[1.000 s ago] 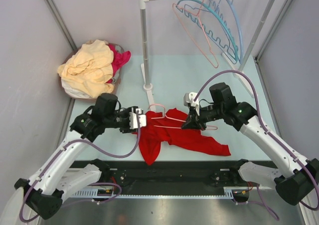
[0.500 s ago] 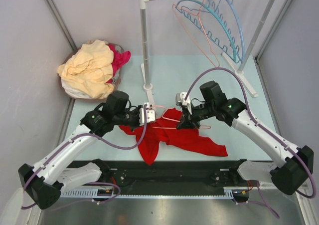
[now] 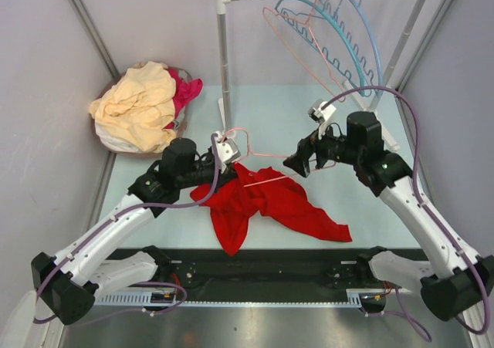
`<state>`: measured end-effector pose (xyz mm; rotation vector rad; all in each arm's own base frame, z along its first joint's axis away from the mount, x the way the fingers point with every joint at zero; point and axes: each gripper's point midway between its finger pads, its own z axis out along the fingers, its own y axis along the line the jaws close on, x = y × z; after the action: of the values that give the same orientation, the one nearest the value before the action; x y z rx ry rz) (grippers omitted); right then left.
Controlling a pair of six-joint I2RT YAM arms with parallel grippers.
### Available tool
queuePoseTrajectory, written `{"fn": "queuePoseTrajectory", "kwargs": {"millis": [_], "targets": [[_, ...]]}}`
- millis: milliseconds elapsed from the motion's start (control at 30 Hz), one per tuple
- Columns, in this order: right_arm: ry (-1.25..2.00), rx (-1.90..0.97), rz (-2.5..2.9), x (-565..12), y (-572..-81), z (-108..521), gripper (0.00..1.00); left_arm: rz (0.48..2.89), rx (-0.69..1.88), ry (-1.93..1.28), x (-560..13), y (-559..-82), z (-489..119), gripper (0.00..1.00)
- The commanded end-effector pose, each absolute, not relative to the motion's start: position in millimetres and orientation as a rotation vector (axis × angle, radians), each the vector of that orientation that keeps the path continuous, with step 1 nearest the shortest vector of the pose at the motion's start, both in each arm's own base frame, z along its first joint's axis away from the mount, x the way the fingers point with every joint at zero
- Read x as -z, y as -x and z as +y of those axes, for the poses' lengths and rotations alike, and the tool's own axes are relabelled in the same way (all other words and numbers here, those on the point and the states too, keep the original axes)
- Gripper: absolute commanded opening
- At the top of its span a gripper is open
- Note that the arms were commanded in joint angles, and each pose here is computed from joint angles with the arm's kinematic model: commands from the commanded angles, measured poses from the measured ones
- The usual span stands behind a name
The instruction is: Place the t-shirt on the hanger
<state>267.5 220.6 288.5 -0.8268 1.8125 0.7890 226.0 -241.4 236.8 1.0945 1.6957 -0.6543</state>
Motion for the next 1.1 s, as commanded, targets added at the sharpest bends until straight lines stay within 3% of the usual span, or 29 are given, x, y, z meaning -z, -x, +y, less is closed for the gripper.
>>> {"fn": "queuePoseTrajectory", "kwargs": {"millis": [0,200,333,500,767,933,1067], "targets": [[0.585,-0.674,1.941,-278,-258,201,0.95,1.701,0.620,-0.822,-270,-253,-233,0.00],[0.434,-0.524,2.045,-241,-257,226,0.93,1.723,0.630,-0.757,-274,-257,-233,0.00],[0.444,-0.508,1.920,-272,-271,230,0.96,1.757,0.606,-0.739,-269,-261,-230,0.00],[0.475,-0.471,1.777,-320,-295,183,1.00,1.716,0.611,-0.824,-265,-250,-229,0.01],[0.431,-0.469,1.761,-349,-300,120,1.00,1.776,0.534,-0.717,-261,-263,-215,0.00],[0.487,-0.673,1.905,-310,-252,170,1.00,1.802,0.553,-0.627,-272,-271,-217,0.00],[0.563,-0.654,1.856,-284,-237,220,0.97,1.799,0.602,-0.620,-276,-270,-224,0.00]]}}
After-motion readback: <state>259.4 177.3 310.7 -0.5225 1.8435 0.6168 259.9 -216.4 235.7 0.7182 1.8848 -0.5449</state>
